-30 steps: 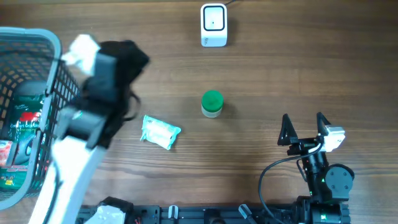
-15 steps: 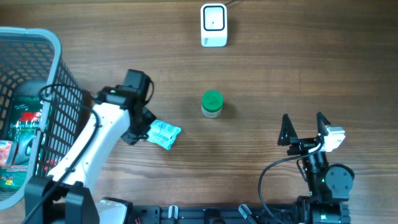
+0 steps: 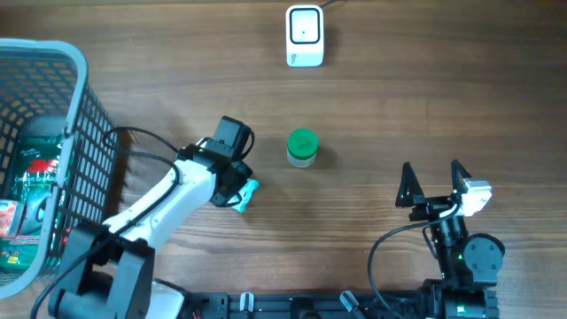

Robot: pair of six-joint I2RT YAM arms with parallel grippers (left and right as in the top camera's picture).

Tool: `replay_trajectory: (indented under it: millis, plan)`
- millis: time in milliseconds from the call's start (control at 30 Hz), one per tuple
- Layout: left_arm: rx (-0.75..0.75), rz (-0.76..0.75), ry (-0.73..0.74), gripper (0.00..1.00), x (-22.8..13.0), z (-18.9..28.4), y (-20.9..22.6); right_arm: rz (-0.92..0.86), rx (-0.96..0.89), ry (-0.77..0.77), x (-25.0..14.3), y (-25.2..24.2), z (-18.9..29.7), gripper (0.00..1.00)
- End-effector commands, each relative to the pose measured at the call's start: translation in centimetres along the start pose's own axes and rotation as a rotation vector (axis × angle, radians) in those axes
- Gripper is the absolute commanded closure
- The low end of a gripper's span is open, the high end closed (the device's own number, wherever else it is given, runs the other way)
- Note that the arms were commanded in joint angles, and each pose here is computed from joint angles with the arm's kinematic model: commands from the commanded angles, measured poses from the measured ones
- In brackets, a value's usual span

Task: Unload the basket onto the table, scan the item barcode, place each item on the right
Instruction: 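Move the packet with the left gripper past the scanner, place beside bottle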

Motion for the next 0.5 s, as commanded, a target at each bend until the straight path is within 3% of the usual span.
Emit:
replay_trajectory:
  millis: [0,167,233,400,467]
  plan:
    - [0.022,0.067,0.088,0.85,-1.1,-2.3,0.0,0.014,0.002,-0.011,0.2,0.1,0.0,0.00]
    - [-0.138,0.078,0.275,0.96,-2.6,-6.1,-3.0,0.013,0.002,-0.011,0.2,0.1,0.0,0.00]
    - [-0.292,0.050,0.217,0.96,-1.3,-5.5,-6.0,0.014,0.002,-0.011,0.2,0.1,0.0,0.00]
    - [-0.358,0.009,0.172,0.96,0.6,-2.8,-8.5,0.014,0.002,-0.011,0.2,0.1,0.0,0.00]
    - [-0.367,-0.073,0.124,0.86,1.7,-0.4,-9.3,0.014,0.002,-0.011,0.2,0.1,0.0,0.00]
Point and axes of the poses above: each gripper's point midway between its finger pads, its own z axis back along the fingers, its own y axis along the line the jaws close on, x = y × z, the point moved 6 cm from there along z, back along the fingers, and after that the axes turned 14 degrees about -z, right-handed, at the moved point
